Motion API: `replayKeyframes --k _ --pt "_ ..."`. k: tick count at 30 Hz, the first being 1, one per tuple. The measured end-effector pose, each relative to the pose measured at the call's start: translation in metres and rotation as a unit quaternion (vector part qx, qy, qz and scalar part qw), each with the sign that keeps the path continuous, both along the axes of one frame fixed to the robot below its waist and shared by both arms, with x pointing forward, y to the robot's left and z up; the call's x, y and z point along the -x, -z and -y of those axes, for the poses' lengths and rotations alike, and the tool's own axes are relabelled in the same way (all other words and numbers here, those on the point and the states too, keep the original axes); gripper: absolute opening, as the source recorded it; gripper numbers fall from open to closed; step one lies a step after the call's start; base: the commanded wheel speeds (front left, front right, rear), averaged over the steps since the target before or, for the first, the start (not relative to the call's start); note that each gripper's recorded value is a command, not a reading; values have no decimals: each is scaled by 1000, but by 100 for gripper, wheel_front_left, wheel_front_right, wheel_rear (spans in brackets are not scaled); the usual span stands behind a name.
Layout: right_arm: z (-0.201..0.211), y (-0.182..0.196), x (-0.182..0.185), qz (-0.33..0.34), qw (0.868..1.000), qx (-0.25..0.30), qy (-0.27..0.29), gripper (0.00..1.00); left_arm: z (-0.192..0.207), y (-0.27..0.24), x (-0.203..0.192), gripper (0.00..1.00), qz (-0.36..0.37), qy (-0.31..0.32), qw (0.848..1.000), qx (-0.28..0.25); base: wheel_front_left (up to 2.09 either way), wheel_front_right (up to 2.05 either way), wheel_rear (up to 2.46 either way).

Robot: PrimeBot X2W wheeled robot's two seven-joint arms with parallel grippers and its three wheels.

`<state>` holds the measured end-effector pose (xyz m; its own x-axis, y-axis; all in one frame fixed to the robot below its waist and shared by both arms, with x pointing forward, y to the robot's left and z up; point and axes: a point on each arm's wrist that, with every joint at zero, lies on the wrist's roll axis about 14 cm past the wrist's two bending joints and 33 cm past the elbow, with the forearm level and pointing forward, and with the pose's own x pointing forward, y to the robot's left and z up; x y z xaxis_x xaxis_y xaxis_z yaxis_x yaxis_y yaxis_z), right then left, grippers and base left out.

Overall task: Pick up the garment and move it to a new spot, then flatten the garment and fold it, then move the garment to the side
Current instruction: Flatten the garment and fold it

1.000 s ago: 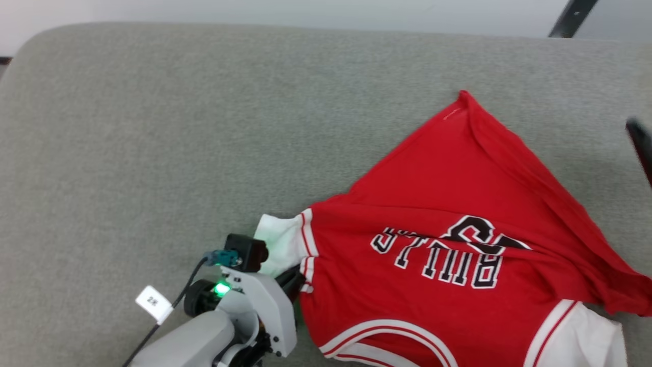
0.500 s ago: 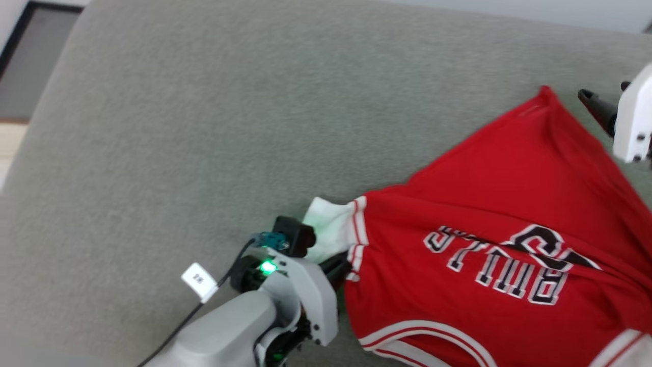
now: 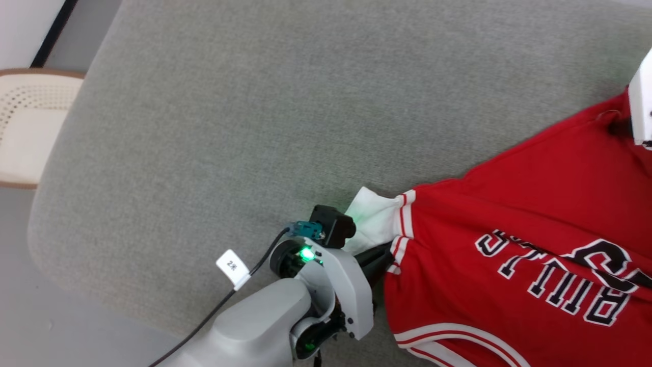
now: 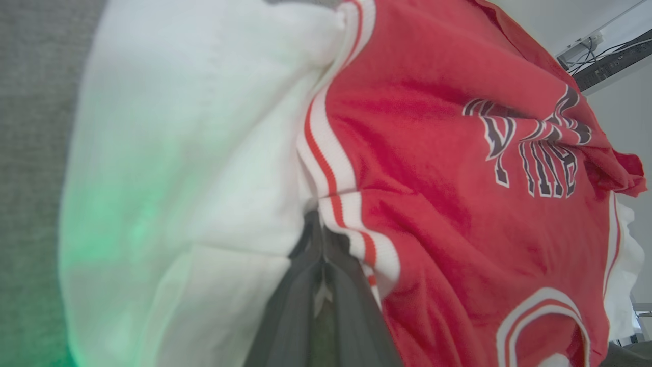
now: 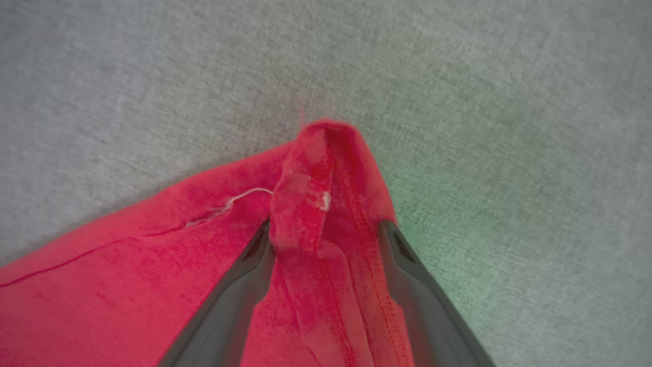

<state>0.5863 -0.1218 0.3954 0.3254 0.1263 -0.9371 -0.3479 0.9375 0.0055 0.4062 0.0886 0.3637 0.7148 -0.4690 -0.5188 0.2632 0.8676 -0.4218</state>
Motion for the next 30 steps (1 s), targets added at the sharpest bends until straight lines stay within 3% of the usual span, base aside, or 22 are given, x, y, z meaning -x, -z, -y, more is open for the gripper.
replayKeyframes --k 1,2,3,4,15,20,24,28,30 --pt "0 3 -2 -3 1000 1 3 100 0 1 0 0 -1 -2 1000 1 0 0 0" --pt "-1 5 -3 -4 1000 2 6 75 -1 2 0 0 -1 -3 1000 2 0 0 0" --pt "-2 7 -5 -3 1000 3 6 45 -1 2 -1 0 -2 -5 1000 2 0 0 0" --pt "-1 9 -7 -1 1000 6 9 0 -1 3 -1 0 -3 -5 1000 3 0 0 0" --pt "-9 -4 -10 43 998 -25 26 0 -5 3 -5 0 -1 -2 1000 -3 0 0 0" --pt "-13 -50 -20 137 988 -65 27 0 -48 -22 -36 0 33 -6 997 -68 0 0 0" --pt "-6 -88 -25 210 973 -87 34 0 -92 -42 -52 0 45 -14 991 -128 0 0 0" --pt "9 -134 -29 297 948 -109 49 0 -114 -84 -78 0 76 -13 983 -165 0 0 0" --pt "20 -162 -27 347 928 -118 60 0 -124 -118 -97 0 100 -11 977 -186 0 0 0"
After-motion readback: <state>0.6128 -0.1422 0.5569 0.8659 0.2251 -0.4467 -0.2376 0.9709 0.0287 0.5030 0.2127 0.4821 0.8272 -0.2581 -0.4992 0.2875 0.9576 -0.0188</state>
